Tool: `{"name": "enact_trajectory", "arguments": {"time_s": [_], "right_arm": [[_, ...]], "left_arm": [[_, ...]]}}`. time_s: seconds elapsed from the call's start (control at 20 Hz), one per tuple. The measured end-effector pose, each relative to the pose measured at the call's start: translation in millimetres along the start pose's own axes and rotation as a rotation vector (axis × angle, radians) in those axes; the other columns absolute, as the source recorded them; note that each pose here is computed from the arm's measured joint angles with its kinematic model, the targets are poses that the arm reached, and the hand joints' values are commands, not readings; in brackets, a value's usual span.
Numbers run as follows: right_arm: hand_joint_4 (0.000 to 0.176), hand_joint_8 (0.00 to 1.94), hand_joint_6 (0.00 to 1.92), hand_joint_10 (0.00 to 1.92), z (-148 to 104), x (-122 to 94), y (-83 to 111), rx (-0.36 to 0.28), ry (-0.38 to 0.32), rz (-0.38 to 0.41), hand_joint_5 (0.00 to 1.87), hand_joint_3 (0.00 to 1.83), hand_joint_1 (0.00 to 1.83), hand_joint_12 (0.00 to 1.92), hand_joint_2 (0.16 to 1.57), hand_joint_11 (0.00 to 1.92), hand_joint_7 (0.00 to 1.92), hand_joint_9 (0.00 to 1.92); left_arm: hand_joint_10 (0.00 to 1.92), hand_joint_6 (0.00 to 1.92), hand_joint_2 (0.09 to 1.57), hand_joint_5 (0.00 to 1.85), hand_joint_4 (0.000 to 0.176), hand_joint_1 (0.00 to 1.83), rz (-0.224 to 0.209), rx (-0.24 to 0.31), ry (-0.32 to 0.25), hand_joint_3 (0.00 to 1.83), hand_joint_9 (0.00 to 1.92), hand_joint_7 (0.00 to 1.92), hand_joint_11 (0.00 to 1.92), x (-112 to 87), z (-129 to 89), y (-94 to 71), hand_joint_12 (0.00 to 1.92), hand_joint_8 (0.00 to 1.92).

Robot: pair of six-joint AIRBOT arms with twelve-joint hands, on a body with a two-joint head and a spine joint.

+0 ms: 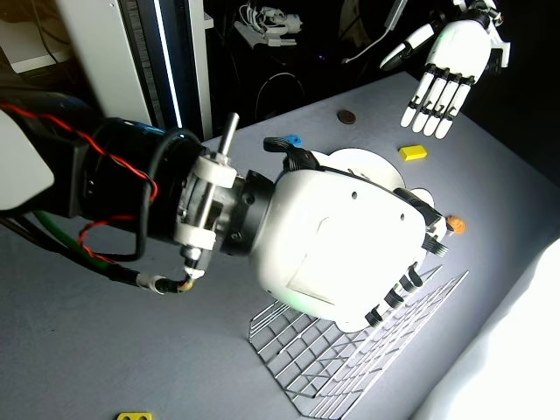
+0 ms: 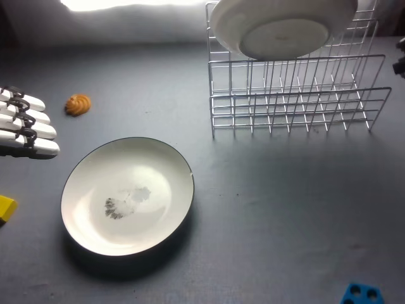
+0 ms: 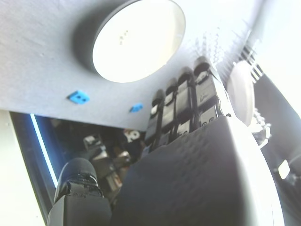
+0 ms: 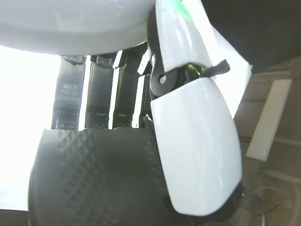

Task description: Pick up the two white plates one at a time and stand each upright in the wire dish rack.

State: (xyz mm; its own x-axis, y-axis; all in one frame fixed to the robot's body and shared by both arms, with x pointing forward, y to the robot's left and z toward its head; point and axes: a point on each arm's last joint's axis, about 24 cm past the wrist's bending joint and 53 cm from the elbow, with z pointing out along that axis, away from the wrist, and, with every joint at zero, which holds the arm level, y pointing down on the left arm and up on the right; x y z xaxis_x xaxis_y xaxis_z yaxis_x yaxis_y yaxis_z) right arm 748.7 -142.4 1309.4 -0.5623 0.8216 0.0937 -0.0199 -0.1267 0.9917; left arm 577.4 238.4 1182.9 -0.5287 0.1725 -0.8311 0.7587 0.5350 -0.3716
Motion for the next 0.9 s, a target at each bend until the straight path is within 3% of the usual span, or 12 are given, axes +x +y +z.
{"name": "enact_trajectory", "arguments": {"time_s": [0.15, 0.2, 0.65, 0.9], "right_arm": [[0.000, 0.92, 1.03, 1.12, 2, -26, -7.2, 0.032, -0.067, 0.020, 0.92, 0.00, 1.37, 0.97, 1.11, 0.85, 1.00, 0.95], [0.000, 0.94, 1.04, 1.13, 2, -31, -9.2, 0.042, -0.082, 0.021, 0.91, 0.00, 1.37, 0.98, 1.11, 0.84, 0.99, 0.93], [0.000, 0.95, 1.03, 1.12, 6, -47, -17.7, 0.049, -0.106, 0.013, 0.92, 0.00, 1.37, 0.96, 1.11, 0.86, 0.97, 0.96], [0.000, 0.98, 1.02, 1.13, 11, -56, -31.6, 0.052, -0.104, 0.015, 0.94, 0.00, 1.37, 0.97, 1.11, 0.86, 0.95, 0.94]], "left_arm": [[0.00, 0.00, 1.03, 0.10, 0.000, 0.00, 0.000, 0.000, 0.000, 0.00, 0.08, 0.09, 0.00, 0.1, 0, -0.1, 0.15, 0.00], [0.00, 0.00, 1.03, 0.07, 0.000, 0.00, 0.005, 0.000, -0.003, 0.00, 0.05, 0.06, 0.00, -1.2, 0, -0.2, 0.06, 0.00], [0.01, 0.01, 1.04, 0.07, 0.000, 0.00, 0.005, 0.019, -0.003, 0.00, 0.07, 0.08, 0.03, -1.1, 4, -6.4, 0.04, 0.01], [0.00, 0.00, 1.04, 0.04, 0.000, 0.00, 0.028, 0.084, 0.032, 0.00, 0.05, 0.05, 0.01, 9.0, 32, -24.9, 0.02, 0.01]]}}
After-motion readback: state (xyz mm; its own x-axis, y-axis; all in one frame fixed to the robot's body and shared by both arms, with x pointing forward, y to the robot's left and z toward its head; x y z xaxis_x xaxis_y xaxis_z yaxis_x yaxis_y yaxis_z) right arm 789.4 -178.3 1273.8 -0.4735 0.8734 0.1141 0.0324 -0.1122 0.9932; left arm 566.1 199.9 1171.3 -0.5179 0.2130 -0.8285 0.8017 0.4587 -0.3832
